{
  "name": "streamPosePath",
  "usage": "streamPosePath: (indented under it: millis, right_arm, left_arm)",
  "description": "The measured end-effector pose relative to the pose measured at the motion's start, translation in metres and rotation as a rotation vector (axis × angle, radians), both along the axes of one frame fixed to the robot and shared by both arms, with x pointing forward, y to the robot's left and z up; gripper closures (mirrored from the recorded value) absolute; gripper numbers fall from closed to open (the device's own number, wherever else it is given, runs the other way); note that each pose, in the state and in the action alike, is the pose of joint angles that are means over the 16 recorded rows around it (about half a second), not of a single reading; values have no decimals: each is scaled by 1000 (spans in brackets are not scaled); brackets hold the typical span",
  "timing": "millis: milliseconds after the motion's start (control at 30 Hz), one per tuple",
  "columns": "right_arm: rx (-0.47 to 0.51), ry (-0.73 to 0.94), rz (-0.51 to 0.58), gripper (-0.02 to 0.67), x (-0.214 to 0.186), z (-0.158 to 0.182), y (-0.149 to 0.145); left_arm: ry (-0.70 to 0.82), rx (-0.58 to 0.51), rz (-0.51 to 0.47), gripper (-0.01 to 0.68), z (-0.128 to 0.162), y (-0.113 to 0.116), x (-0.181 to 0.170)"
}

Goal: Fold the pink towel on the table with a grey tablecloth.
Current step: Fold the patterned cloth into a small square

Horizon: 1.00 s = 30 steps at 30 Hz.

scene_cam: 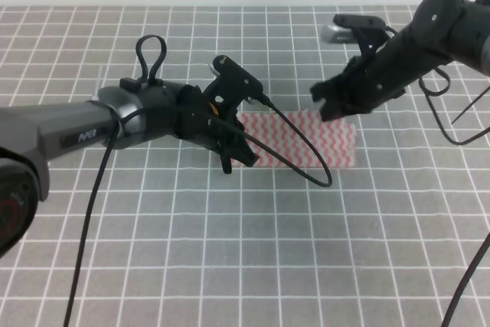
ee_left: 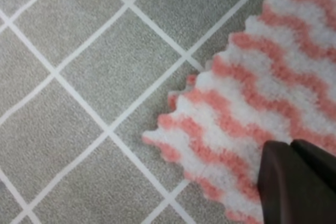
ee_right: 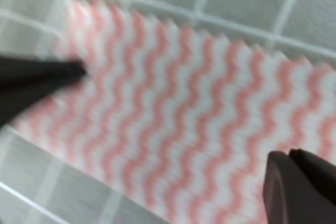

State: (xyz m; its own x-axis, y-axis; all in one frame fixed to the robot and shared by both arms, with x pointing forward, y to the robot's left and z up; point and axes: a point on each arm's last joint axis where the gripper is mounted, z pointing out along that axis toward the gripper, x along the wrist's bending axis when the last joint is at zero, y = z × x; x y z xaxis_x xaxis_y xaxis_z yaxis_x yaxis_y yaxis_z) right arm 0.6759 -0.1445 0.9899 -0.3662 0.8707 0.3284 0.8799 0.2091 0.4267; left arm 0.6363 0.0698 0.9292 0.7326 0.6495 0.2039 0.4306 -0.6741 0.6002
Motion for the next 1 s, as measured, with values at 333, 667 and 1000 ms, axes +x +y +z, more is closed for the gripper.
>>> streamPosePath:
  millis: [333,667,1000]
  right_arm:
    - [-123,44,23,481,-4,-9,-9]
    - [-171,81,-32,346,-4,-14,-15]
    - [-163,120,-44,359,-3,-26,-13]
  left_arm:
    - [15,10,-1,674,-1,2,0]
    - [19,13,-2,674,-1,2,-1]
    - [22,13,-2,674,-1,2,-1]
